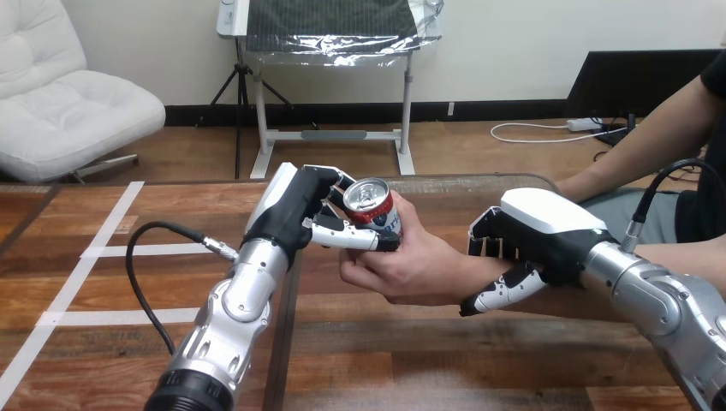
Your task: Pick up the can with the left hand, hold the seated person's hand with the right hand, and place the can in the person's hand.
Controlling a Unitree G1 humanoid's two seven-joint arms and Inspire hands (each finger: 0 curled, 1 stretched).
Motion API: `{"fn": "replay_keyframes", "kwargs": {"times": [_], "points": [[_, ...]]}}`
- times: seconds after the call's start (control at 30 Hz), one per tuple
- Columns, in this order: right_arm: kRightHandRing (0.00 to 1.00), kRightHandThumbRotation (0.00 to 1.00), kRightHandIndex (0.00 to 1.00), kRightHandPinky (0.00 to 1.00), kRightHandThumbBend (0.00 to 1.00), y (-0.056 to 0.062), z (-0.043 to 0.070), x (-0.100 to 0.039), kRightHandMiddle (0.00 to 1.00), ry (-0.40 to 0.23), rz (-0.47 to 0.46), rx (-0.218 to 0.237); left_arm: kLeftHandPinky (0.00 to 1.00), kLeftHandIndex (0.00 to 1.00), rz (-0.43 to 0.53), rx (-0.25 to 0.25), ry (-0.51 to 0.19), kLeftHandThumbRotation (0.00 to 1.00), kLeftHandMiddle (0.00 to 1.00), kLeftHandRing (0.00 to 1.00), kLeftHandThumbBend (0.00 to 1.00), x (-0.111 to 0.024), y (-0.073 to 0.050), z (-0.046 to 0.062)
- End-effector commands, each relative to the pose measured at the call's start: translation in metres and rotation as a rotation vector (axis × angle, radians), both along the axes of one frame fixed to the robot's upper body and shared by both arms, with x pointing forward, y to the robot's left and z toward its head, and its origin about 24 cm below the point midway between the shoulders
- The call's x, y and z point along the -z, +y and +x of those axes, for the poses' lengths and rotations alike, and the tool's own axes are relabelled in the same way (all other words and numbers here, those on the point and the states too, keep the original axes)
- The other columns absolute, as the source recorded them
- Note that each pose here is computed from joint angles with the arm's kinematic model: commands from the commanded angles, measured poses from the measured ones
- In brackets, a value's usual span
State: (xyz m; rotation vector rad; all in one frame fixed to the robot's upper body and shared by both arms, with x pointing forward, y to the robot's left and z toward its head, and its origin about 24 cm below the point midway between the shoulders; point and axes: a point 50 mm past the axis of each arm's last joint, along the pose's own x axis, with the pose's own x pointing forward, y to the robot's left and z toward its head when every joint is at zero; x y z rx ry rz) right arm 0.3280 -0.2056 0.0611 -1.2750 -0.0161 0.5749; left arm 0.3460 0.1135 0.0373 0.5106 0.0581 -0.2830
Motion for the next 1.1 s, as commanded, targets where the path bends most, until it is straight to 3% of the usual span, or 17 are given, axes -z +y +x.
{"fn": "replay_keyframes", "kwargs": {"times": [0.0,0.57,0.67,0.87,0.9,1.07], "points": [[0.34,0.31,0.42,0.30,0.67,0.016,0.003,-0.012,0.39,-0.053,0.109,-0.018,0.25,0.42,-0.018,0.147,-0.059,0.00,0.37,0.30,0.69,-0.018,-0.042,0.004],[0.36,0.29,0.43,0.32,0.67,0.011,-0.001,-0.011,0.40,-0.043,0.118,-0.012,0.29,0.44,-0.005,0.173,-0.019,0.00,0.41,0.34,0.68,-0.012,-0.038,0.000],[0.38,0.30,0.45,0.34,0.69,0.010,-0.001,-0.010,0.42,-0.017,0.118,-0.007,0.36,0.49,0.007,0.188,0.000,0.06,0.48,0.43,0.69,-0.012,-0.037,-0.001],[0.46,0.35,0.54,0.41,0.76,0.007,-0.003,-0.010,0.51,0.049,0.102,-0.011,0.50,0.62,-0.008,0.203,0.006,0.34,0.62,0.59,0.75,-0.013,-0.032,-0.004],[0.50,0.40,0.59,0.44,0.79,0.007,-0.004,-0.010,0.55,0.058,0.097,-0.011,0.54,0.66,-0.011,0.204,0.005,0.43,0.66,0.63,0.78,-0.013,-0.031,-0.005],[0.58,0.49,0.68,0.50,0.86,0.004,-0.006,-0.010,0.64,0.097,0.088,-0.009,0.62,0.74,-0.025,0.204,-0.003,0.58,0.74,0.71,0.83,-0.014,-0.028,-0.009]]}}
